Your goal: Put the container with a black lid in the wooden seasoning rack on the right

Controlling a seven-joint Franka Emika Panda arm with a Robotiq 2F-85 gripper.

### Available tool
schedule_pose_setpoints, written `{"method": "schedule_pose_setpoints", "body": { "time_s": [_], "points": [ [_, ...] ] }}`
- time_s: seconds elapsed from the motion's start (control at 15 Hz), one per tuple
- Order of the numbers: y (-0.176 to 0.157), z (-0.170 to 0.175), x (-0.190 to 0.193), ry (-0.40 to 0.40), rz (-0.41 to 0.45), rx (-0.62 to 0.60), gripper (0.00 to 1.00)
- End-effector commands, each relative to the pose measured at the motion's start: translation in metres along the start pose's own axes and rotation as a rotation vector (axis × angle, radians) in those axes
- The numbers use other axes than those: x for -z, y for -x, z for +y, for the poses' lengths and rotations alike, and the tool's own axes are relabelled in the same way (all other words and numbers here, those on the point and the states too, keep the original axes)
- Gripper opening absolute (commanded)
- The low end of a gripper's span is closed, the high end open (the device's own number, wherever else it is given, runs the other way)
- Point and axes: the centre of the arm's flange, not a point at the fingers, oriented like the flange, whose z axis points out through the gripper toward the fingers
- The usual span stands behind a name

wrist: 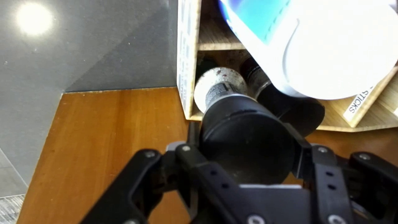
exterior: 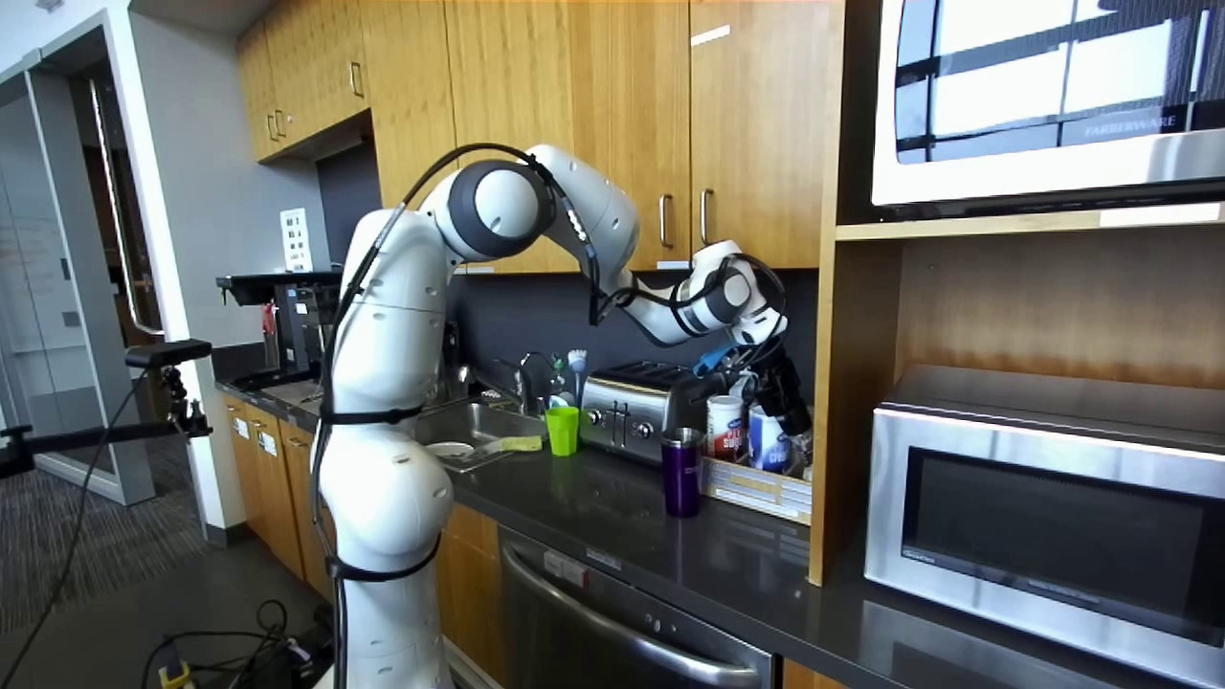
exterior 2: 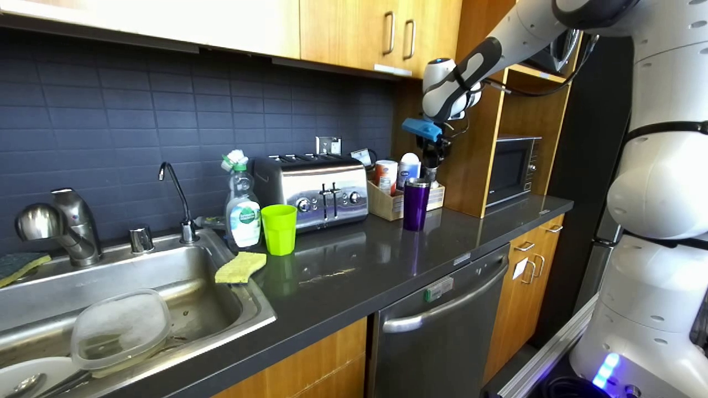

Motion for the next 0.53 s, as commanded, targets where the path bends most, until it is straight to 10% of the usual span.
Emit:
{"method": "schedule_pose_setpoints", "body": {
  "time_s": [0.0,0.47],
  "points": [
    [0.001,-0.009,0.000,-0.009,-0.015,0.012,0.39],
    [0.003,-0.008,-0.012,0.013,-0.011,0.008,0.39]
  ]
}}
